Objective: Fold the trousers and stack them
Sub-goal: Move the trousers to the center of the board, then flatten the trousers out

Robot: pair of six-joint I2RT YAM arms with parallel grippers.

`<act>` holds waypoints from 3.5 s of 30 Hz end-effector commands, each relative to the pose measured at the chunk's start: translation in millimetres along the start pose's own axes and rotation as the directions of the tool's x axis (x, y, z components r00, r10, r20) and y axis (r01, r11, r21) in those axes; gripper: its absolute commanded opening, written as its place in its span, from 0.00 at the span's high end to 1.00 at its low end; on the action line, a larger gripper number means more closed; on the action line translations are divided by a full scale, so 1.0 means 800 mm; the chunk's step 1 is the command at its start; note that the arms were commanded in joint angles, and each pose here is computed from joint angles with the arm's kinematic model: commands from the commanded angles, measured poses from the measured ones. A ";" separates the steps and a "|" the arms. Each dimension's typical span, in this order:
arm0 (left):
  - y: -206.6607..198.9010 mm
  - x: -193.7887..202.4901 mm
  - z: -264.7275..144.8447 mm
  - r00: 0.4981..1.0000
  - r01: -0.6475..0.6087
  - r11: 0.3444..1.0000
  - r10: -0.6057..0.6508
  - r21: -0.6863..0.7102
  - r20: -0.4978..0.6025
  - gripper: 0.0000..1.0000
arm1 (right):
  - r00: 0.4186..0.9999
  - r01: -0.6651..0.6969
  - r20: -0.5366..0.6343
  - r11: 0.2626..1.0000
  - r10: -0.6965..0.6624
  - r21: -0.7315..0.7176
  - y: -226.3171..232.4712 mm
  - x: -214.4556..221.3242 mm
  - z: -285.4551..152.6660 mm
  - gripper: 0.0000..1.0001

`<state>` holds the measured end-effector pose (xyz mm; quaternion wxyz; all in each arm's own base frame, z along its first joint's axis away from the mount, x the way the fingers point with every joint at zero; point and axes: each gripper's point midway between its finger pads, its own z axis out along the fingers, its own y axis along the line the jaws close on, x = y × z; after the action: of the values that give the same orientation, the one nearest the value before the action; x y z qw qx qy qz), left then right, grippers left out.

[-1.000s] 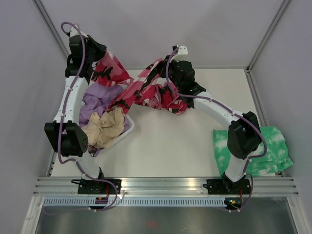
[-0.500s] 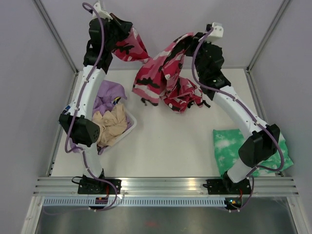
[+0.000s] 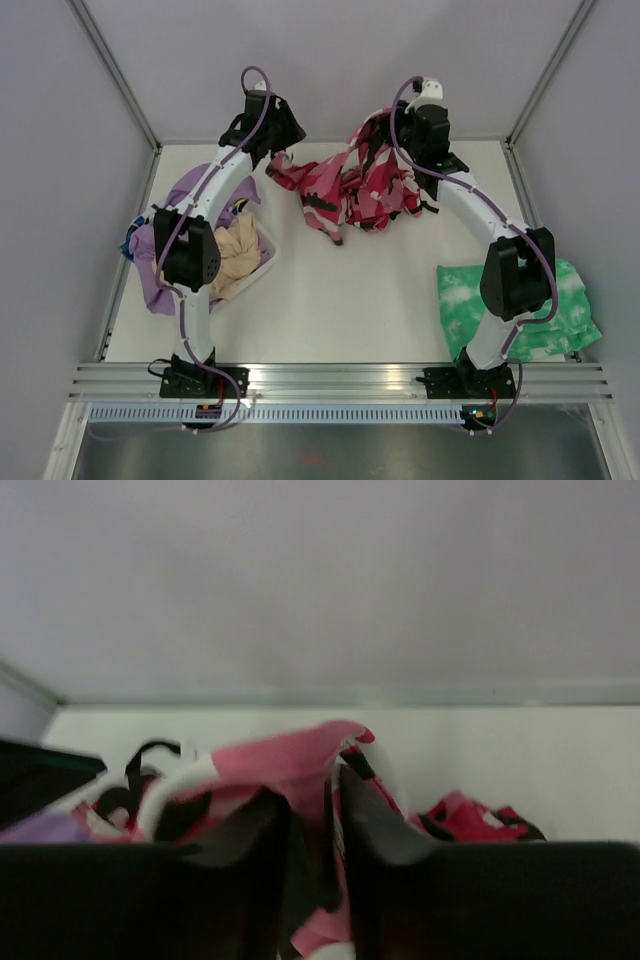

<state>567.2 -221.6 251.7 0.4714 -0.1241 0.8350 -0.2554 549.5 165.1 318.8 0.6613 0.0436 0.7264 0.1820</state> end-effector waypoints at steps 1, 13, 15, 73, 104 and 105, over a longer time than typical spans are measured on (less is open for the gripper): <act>0.031 0.009 -0.038 0.998 -0.031 0.990 0.024 -0.139 -0.053 0.36 | 0.988 -0.015 -0.154 0.984 -0.013 -0.179 0.038 0.053 -0.014 0.60; 0.129 0.134 -0.162 0.974 0.183 0.920 -0.219 -0.348 -0.066 0.12 | 0.967 0.088 -0.224 0.986 -0.119 -0.145 0.031 0.023 -0.099 0.02; 0.135 0.183 -0.155 0.950 0.214 0.927 -0.271 -0.309 -0.154 0.15 | 0.966 0.077 -0.233 0.987 -0.109 -0.140 0.028 0.029 -0.104 0.02; 0.216 0.087 -0.328 0.957 -0.291 0.824 0.261 -0.486 -0.130 0.48 | 0.904 -0.039 -0.427 0.990 -0.023 -0.136 0.006 0.134 -0.204 0.02; 0.349 0.204 -0.318 0.897 -0.305 0.744 0.014 -0.594 -0.442 0.65 | 0.877 -0.017 -0.479 0.993 -0.043 -0.119 -0.003 0.156 -0.199 0.02; 0.351 0.205 -0.319 0.895 -0.304 0.740 0.008 -0.599 -0.445 0.73 | 0.875 -0.018 -0.483 0.993 -0.042 -0.119 -0.003 0.158 -0.199 0.02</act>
<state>273.1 21.6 94.0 0.2373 -0.1594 0.9544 0.0858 378.1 167.4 206.2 0.4589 -0.0420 0.8575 0.2287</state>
